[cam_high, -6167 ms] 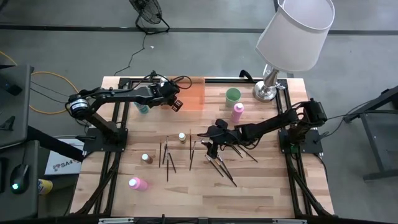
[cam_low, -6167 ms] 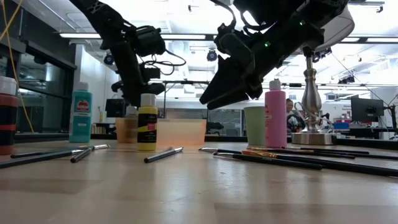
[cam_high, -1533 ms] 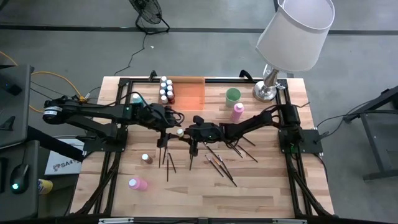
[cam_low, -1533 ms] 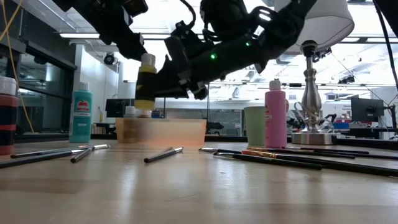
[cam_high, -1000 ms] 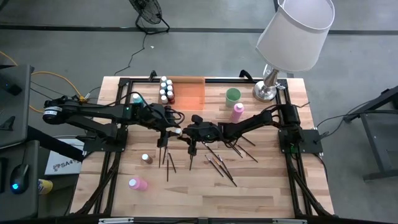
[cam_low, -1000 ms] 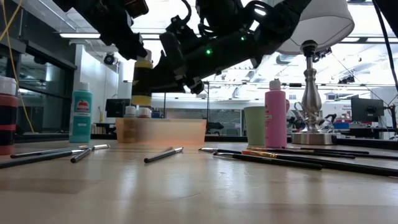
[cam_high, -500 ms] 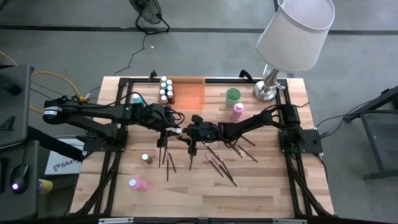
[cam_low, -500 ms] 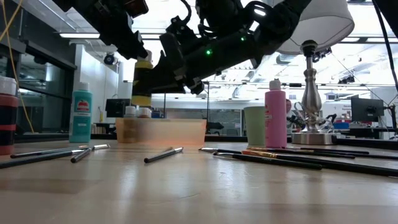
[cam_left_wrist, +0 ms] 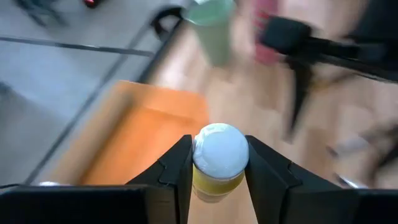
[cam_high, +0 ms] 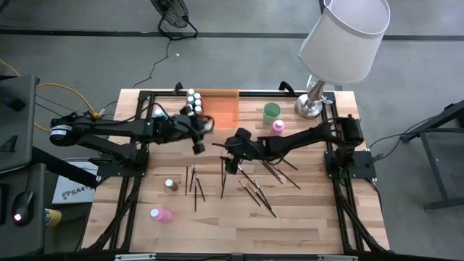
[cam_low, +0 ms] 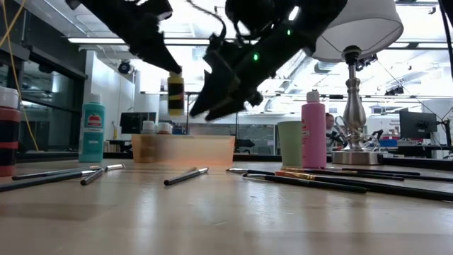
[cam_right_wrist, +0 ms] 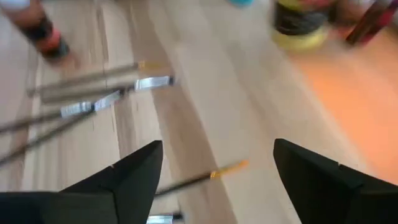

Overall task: Pick & Place Paint Supplies
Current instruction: Put the yellow paint bottle into the orange bin

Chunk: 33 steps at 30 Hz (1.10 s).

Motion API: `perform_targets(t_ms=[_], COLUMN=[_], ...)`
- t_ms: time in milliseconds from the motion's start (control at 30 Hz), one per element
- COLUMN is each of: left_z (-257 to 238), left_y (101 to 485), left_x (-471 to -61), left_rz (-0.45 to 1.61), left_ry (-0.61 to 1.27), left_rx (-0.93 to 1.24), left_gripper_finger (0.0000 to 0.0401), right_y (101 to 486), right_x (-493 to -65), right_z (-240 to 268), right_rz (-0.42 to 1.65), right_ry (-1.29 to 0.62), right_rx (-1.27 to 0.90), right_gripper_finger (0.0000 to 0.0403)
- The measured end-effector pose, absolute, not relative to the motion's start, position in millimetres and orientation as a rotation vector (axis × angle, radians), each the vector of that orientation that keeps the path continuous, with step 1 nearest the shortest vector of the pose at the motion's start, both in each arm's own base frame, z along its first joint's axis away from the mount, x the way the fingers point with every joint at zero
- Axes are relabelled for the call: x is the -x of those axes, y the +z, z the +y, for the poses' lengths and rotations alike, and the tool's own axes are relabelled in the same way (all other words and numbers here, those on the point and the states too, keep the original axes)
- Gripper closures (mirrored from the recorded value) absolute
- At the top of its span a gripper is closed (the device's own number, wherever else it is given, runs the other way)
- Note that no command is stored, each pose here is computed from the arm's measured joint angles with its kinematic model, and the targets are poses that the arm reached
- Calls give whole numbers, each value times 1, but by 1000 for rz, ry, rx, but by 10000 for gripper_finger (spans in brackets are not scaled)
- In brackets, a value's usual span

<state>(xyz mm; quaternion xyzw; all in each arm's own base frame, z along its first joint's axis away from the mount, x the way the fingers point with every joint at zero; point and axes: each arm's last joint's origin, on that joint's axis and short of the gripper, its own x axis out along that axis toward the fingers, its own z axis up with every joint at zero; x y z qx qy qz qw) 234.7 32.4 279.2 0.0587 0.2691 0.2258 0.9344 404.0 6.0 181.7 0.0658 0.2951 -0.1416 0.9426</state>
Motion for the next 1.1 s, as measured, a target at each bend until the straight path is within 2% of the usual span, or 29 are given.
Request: perform_targets(t_ms=[233,700,1100], left_z=[81,166,200], left_y=[285,235,200], left_x=[-235,-253,-254], left_rz=[452,438,444], left_ry=[665,877,996], left_rx=[-69,123,228], left_gripper_finger=[289,289,289], right_y=[200,200,200], right_x=[-399,-400,-400], right_z=[7,6,6], right_rz=[548,542,543], right_ry=[-351,-356,-356], right_rx=[-115,-120,-120], right_gripper_finger=[108,110,110])
